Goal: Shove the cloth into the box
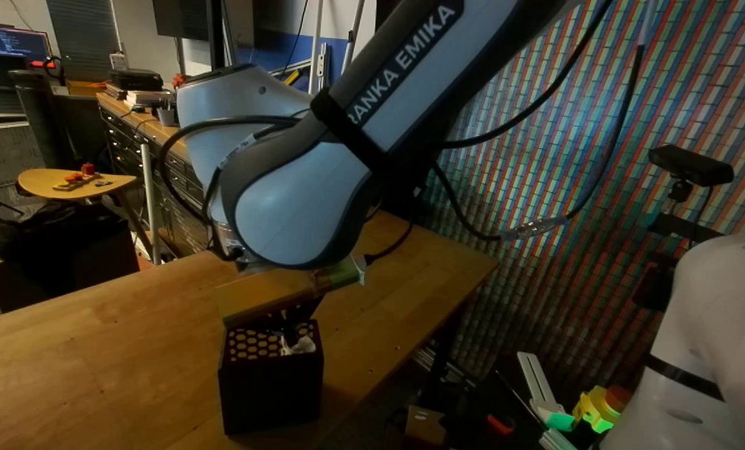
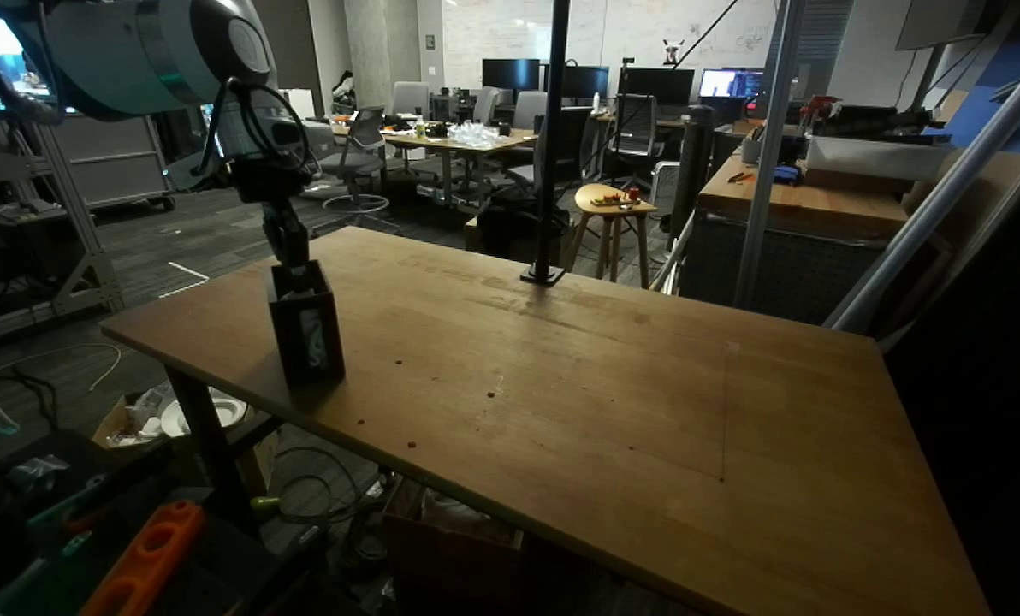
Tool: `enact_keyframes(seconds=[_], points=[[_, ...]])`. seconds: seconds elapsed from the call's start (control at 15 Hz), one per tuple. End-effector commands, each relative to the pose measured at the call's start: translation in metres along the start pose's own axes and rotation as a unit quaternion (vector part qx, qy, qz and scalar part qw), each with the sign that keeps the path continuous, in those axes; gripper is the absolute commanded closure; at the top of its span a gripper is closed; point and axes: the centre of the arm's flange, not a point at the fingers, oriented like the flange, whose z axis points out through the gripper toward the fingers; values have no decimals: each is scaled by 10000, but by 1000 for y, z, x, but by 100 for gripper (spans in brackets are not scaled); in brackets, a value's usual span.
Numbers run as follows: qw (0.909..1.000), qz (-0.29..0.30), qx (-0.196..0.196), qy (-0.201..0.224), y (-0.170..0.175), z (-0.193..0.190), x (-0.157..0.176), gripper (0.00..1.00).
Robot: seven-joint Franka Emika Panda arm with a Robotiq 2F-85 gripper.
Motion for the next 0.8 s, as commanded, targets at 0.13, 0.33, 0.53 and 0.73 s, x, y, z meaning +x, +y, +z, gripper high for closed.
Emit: enact_keyframes(seconds=[0.13, 0.33, 0.53, 0.73], points=[[9995, 92, 275, 104, -3, 18, -11, 100], [9991, 201, 361, 50, 0, 32, -14, 100], [9985, 315, 456, -39, 0, 47, -16, 100], [9978, 343, 556, -142, -7, 59, -17, 100]])
